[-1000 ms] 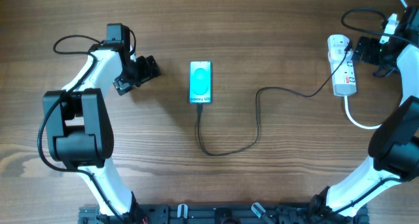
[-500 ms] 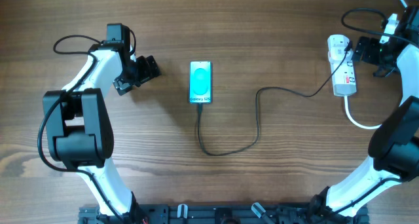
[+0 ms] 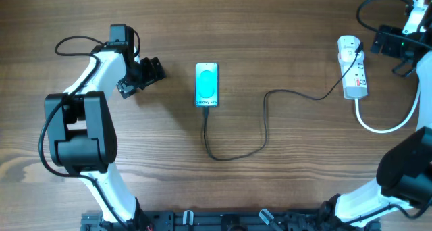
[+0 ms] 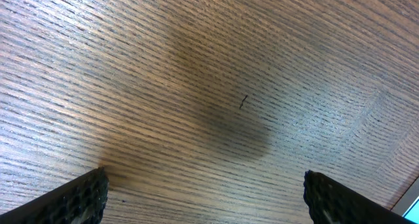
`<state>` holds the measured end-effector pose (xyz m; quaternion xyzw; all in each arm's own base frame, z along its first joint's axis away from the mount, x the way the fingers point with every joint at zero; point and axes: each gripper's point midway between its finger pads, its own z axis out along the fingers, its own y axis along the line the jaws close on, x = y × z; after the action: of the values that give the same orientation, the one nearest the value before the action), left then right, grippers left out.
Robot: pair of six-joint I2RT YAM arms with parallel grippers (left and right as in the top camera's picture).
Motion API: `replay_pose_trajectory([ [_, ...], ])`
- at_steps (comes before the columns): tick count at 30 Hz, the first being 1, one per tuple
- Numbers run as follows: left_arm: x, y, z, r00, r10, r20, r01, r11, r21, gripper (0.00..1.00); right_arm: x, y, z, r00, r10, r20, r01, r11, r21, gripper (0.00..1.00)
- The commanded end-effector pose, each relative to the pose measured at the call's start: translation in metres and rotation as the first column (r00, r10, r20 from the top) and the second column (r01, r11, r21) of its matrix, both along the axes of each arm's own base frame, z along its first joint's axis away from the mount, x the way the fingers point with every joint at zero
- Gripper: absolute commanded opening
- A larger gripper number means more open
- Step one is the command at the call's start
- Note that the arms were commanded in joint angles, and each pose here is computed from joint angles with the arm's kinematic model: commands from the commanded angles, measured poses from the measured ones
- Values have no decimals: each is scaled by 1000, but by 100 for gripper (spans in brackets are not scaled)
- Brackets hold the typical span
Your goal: Plug charger to phone and switch on socket
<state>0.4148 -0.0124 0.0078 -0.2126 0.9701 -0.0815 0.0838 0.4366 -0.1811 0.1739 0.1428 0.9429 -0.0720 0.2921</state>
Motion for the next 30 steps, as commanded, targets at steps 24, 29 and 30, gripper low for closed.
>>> replay_pose_trajectory([
  [24,-1,2,4,1000,-2,9,2,1000,7,100,-36,18,137,957,38,288,-4,993,-117,100],
  [29,-1,2,4,1000,-2,9,2,1000,7,100,-60,28,184,920,54,388,10,987,-162,100],
  [30,-1,2,4,1000,-3,9,2,1000,7,100,-64,30,190,914,56,402,13,986,-168,100],
])
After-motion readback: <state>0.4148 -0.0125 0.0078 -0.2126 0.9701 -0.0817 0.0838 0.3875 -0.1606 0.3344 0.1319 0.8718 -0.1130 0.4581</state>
